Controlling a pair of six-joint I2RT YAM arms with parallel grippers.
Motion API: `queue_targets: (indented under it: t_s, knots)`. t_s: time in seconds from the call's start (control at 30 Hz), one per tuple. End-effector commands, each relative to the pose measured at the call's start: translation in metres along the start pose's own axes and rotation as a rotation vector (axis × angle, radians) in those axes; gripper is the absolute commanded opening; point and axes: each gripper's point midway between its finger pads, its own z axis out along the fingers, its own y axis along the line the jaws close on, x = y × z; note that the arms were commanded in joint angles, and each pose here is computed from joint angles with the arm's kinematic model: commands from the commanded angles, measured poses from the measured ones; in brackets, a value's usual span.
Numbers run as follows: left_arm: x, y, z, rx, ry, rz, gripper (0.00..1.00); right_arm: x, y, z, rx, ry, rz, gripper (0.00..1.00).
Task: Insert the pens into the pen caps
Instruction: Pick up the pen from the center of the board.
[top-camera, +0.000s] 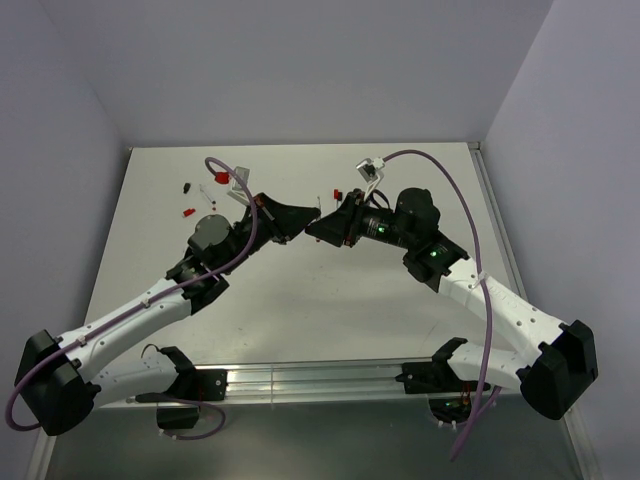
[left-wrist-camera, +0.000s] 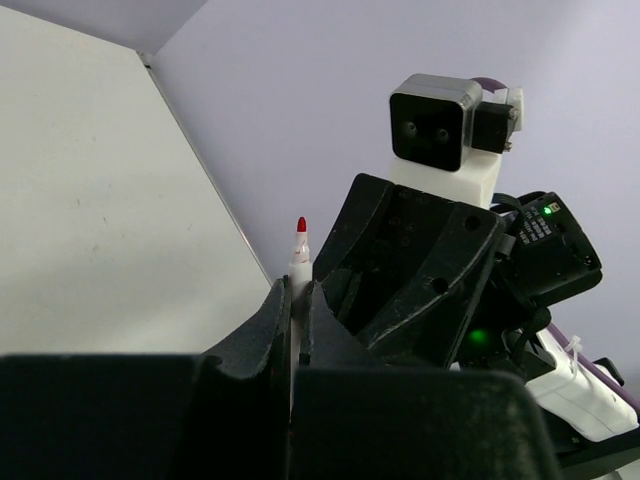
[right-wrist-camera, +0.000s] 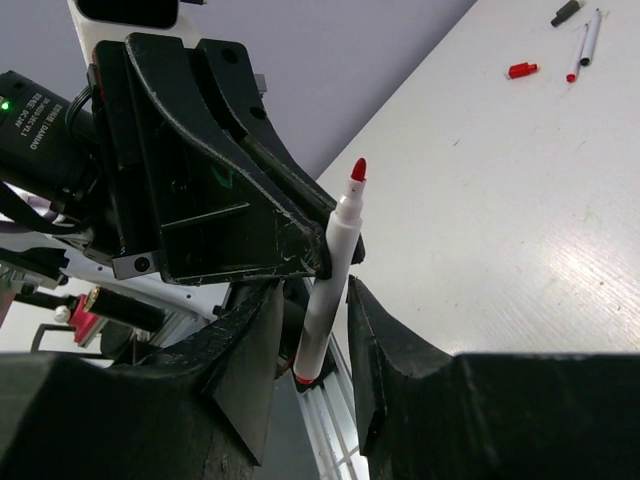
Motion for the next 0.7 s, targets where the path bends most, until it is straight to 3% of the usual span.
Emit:
queue_targets:
  t_s: [0.0, 0.5, 0.6, 0.67]
  knots:
    - [-0.0207, -0.0305, 0.0035, 0.083, -0.069, 0.008, 0.00, -0.0059, 0.0074, 0.0027, -0.033, -0.024, -0.022, 0.39]
    - [-0.0153, -0.0336, 0.0054, 0.100, -0.055, 0.011, 0.00, -0.0060, 0.0050, 0.0037, -0.020, -0.023, -0.012, 0.34]
    - [-0.0144, -0.0351, 0.0052, 0.107, -0.051, 0.013, 0.00, -0.0051, 0.0026, 0.0048, -0.012, -0.018, -0.006, 0.29]
    - [-0.0139, -0.0360, 0.0045, 0.109, -0.048, 0.014, 0.00, -0.0050, 0.0017, 0.0050, -0.006, -0.016, -0.003, 0.20]
